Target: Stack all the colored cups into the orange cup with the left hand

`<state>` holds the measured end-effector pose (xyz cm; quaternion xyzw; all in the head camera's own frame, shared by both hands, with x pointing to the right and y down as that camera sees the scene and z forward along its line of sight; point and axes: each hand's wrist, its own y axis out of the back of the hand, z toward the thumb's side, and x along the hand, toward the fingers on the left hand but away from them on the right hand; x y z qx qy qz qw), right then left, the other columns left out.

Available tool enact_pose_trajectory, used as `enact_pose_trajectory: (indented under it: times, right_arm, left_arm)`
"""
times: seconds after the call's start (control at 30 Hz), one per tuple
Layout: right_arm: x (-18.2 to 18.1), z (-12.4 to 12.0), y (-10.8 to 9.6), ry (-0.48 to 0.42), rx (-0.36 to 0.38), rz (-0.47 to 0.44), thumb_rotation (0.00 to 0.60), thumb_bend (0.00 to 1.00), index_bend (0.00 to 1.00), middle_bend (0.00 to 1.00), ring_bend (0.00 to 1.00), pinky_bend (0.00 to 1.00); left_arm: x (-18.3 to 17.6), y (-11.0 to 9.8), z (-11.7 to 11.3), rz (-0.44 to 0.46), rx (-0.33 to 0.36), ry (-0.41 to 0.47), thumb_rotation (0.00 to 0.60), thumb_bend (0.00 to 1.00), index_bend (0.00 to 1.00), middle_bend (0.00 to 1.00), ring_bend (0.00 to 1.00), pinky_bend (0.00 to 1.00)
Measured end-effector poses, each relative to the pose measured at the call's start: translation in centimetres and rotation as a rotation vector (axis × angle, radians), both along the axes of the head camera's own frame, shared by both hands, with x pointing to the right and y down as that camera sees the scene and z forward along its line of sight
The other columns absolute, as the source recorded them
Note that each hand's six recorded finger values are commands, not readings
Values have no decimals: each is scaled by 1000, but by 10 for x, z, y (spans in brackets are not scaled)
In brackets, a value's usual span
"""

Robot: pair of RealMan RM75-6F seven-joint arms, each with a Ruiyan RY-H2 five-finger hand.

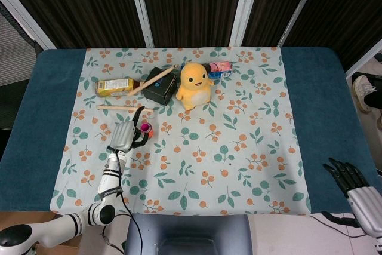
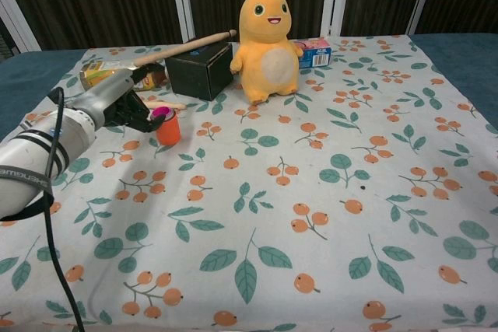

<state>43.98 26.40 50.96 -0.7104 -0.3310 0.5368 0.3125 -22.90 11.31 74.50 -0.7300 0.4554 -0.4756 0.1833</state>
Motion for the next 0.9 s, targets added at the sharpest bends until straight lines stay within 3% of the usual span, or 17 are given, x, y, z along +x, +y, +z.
enact_pose_trajectory:
  times: [0.13, 0.2, 0.23, 0.3, 0.37, 0.43, 0.57, 0.73, 0.9]
  right_arm:
    - [0, 1, 0, 1, -1, -1, 600, 118, 0, 0, 0, 0]
    - [0, 1, 0, 4, -1, -2, 600, 118, 0, 0, 0, 0]
    - [0, 1, 0, 4, -2, -4, 600, 117, 0, 0, 0, 0]
    - [-1, 2, 1, 7, -4, -8, 600, 117, 0, 0, 0, 0]
    - [-3, 3, 3, 13, -6, -15, 600, 118, 0, 0, 0, 0]
    - [-4, 4, 5, 20, -7, -23, 600, 118, 0, 0, 0, 0]
    - [-9, 6, 9, 30, -5, -39, 600, 118, 0, 0, 0, 0]
    - [-13, 5, 10, 23, 16, -38, 600, 117, 0, 0, 0, 0]
    - [-15, 7, 12, 28, 12, -49, 600, 118, 0, 0, 0, 0]
  left_arm:
    - [-3, 1, -13, 19, 30, 24, 600, 413, 0, 973, 1000, 1000]
    - [-8, 3, -24, 46, 64, 23, 600, 414, 13, 815, 928, 999]
    - [-13, 7, -32, 72, 91, 15, 600, 415, 27, 676, 800, 948]
    - [-24, 16, -46, 126, 130, -2, 600, 417, 31, 422, 459, 670]
    - [-44, 35, -62, 206, 160, -35, 600, 419, 3, 201, 169, 293]
    - [-71, 61, -81, 284, 174, -73, 600, 423, 0, 86, 42, 158]
    - [-124, 117, -119, 381, 172, -122, 600, 422, 0, 6, 0, 80]
    - [-165, 168, -150, 378, 213, -173, 600, 417, 0, 1, 0, 58]
    - [-177, 185, -156, 401, 225, -210, 600, 415, 0, 2, 0, 55]
